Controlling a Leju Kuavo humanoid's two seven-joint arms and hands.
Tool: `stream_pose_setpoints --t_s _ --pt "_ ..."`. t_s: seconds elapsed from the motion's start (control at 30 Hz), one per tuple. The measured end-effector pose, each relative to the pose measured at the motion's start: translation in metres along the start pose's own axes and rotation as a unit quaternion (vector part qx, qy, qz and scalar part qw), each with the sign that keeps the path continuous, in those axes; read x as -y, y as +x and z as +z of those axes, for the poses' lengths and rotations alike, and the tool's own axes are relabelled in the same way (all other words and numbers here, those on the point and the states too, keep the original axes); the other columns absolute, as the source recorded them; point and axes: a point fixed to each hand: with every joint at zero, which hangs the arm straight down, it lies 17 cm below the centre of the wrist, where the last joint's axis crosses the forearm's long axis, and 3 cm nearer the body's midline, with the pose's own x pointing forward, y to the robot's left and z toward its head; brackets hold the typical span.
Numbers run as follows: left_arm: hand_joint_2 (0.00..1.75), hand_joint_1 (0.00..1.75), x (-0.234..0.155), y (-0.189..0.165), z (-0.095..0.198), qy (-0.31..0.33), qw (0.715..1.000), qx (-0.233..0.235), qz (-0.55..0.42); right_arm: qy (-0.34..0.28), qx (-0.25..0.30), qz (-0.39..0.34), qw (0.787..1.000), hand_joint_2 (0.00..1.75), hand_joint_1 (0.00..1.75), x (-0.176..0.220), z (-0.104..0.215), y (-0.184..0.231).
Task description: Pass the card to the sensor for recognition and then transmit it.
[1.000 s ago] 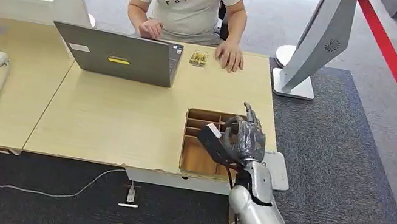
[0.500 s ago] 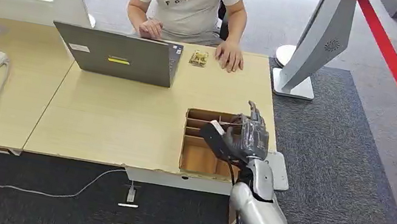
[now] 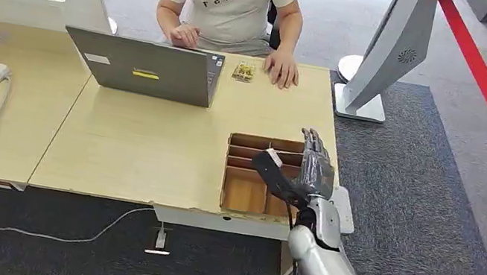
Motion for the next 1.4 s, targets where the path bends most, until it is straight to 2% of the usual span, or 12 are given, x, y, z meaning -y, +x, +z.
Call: stream_pose_setpoints --t_s 0.27,0.47,0.67,0.77,1.0,1.27,1.37,1.4 --pt "1.75 0.0 0.0 0.0 0.0 -0.001 1.0 -0.001 0.003 -0.019 -0.028 0.022 0.999 1.75 0.0 0.013 0.0 -0.024" --pt "1.75 0.0 0.0 -0.001 0.0 0.001 1.0 -0.002 0.005 -0.054 -0.063 0.038 0.996 1.75 0.0 0.042 -0.004 -0.06" --pt "1.75 0.0 0.0 -0.001 0.0 0.001 1.0 -0.003 0.006 -0.06 -0.067 0.049 0.995 1.75 0.0 0.052 -0.005 -0.072" --pt "1.75 0.0 0.001 -0.001 0.0 -0.002 1.0 -0.003 0.009 -0.06 -0.065 0.047 0.995 1.75 0.05 0.053 -0.005 -0.071" --pt "1.75 0.0 0.001 0.0 0.0 -0.002 1.0 -0.002 0.007 -0.038 -0.049 0.027 0.998 1.75 0.05 0.041 -0.004 -0.061" --pt "1.75 0.0 0.001 -0.001 0.0 -0.002 1.0 -0.003 0.008 0.02 -0.036 -0.061 0.997 1.75 0.1 0.014 -0.001 -0.038" --pt "1.75 0.0 0.001 -0.001 0.0 -0.004 1.0 -0.004 0.012 0.032 -0.033 -0.087 0.995 1.75 0.17 0.011 -0.001 -0.03" --pt "1.75 0.0 0.002 -0.001 0.0 -0.004 1.0 -0.004 0.013 0.033 -0.032 -0.092 0.995 1.75 0.28 0.011 -0.001 -0.027"
